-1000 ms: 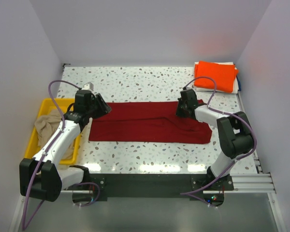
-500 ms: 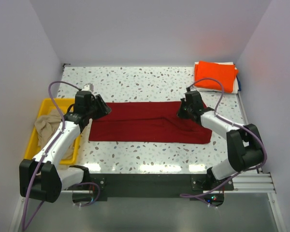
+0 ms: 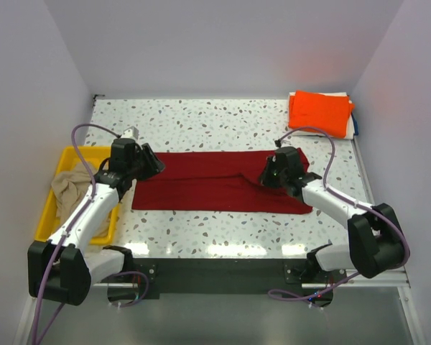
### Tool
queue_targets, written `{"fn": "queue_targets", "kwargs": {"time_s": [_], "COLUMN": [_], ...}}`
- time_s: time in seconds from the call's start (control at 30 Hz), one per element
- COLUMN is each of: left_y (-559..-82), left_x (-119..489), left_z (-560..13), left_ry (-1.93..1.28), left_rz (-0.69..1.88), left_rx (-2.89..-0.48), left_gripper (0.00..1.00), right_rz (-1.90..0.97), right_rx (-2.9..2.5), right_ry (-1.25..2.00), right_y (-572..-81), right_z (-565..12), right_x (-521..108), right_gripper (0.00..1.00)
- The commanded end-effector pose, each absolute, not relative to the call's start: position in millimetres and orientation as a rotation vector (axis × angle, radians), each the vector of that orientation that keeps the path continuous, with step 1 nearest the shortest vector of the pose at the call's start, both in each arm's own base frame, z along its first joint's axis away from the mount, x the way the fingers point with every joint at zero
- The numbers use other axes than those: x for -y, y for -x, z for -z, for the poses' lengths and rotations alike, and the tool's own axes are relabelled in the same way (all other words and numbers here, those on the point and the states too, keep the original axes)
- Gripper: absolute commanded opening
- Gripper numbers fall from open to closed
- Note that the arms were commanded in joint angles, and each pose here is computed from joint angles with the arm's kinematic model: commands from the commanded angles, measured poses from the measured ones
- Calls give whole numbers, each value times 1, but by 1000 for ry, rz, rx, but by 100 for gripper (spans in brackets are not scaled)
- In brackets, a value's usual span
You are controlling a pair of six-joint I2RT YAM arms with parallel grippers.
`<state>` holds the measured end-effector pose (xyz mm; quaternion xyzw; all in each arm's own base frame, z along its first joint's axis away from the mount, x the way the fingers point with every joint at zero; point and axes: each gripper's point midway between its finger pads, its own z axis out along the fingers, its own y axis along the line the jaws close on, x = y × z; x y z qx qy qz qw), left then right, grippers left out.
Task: Fold and stack the t-shirts
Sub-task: Fold the tshirt
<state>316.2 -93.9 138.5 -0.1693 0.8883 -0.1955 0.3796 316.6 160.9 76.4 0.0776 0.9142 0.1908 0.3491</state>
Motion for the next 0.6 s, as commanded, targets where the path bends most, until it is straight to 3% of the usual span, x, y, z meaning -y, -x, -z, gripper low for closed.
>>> {"fn": "queue_targets", "kwargs": {"time_s": [0.0,0.57], "left_y": [-315,-302], "left_x": [96,93], "left_z": [-144,-129], "left_ry": [408,442], "left_rz": [520,517], "left_rx": [-2242,-2262], "left_gripper": [49,49], "right_rz": [-545,-538], "right_rx": [-2315,-2371], "right_ry": [-199,-116], "right_y": [-316,-294], "right_z": [-88,-63], "right_x": [-172,-200], "right_gripper": [0,2]}}
